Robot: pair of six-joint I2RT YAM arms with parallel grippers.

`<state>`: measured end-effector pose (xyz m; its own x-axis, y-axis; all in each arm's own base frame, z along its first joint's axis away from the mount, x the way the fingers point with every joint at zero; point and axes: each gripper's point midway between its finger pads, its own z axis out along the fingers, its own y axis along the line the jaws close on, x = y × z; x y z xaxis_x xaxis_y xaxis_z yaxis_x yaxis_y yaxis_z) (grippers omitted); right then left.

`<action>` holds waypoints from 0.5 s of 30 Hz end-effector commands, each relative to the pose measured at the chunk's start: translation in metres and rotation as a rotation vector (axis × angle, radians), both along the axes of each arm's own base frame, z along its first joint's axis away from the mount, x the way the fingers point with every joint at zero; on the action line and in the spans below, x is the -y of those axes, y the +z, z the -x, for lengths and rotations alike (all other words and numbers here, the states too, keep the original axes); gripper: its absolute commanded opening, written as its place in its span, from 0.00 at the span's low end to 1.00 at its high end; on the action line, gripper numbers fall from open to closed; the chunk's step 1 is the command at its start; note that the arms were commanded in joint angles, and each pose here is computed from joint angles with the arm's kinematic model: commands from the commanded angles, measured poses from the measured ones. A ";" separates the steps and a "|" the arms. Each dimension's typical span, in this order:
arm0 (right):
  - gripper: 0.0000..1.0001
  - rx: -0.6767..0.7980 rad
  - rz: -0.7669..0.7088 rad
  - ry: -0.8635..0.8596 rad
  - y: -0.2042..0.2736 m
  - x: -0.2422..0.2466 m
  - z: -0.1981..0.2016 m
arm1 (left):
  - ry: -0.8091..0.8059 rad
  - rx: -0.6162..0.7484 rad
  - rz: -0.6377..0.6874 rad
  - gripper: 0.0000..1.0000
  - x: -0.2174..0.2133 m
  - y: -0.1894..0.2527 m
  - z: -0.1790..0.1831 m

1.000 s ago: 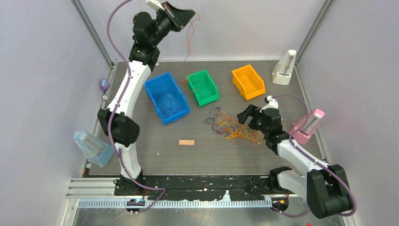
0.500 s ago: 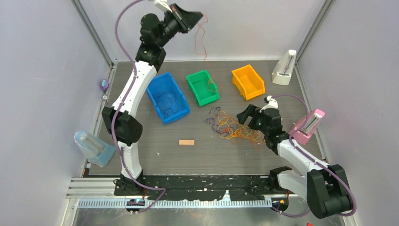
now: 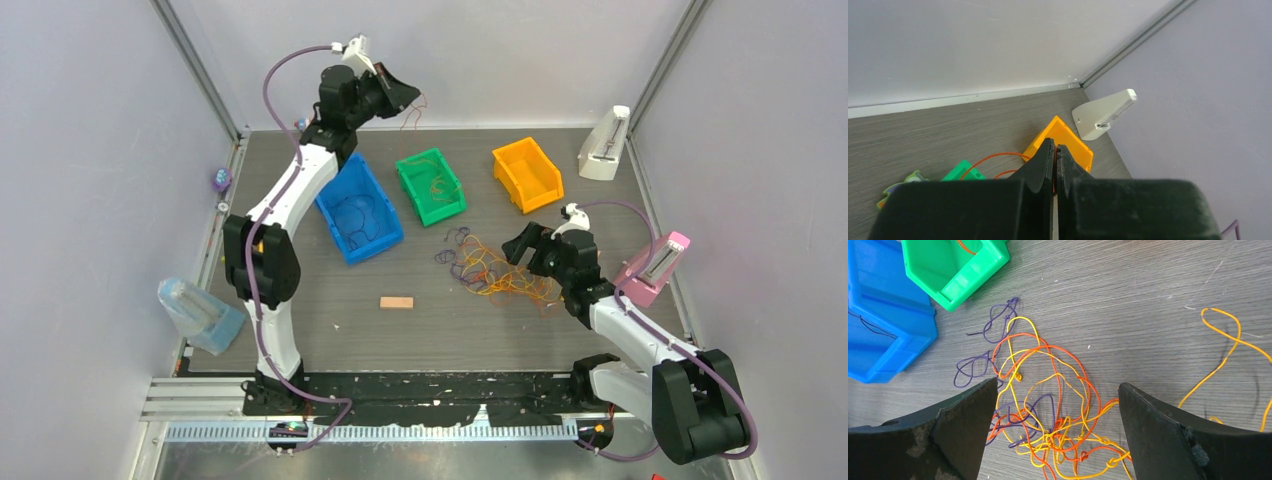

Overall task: Untangle the cables
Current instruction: Place the cable in the bin.

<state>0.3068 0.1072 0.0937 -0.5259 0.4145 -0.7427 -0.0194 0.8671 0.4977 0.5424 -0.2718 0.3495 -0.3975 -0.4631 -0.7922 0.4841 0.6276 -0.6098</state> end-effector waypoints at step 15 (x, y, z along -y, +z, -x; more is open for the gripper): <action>0.98 0.076 -0.046 0.090 0.028 -0.019 -0.014 | -0.099 -0.267 -0.118 0.00 0.040 -0.114 0.025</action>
<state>0.3055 0.1200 0.0929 -0.5647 0.3983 -0.7228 -0.0701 0.8495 0.5228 0.5248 -0.2893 0.2284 -0.6090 -0.3669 -0.7032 0.3407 0.6796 -0.6497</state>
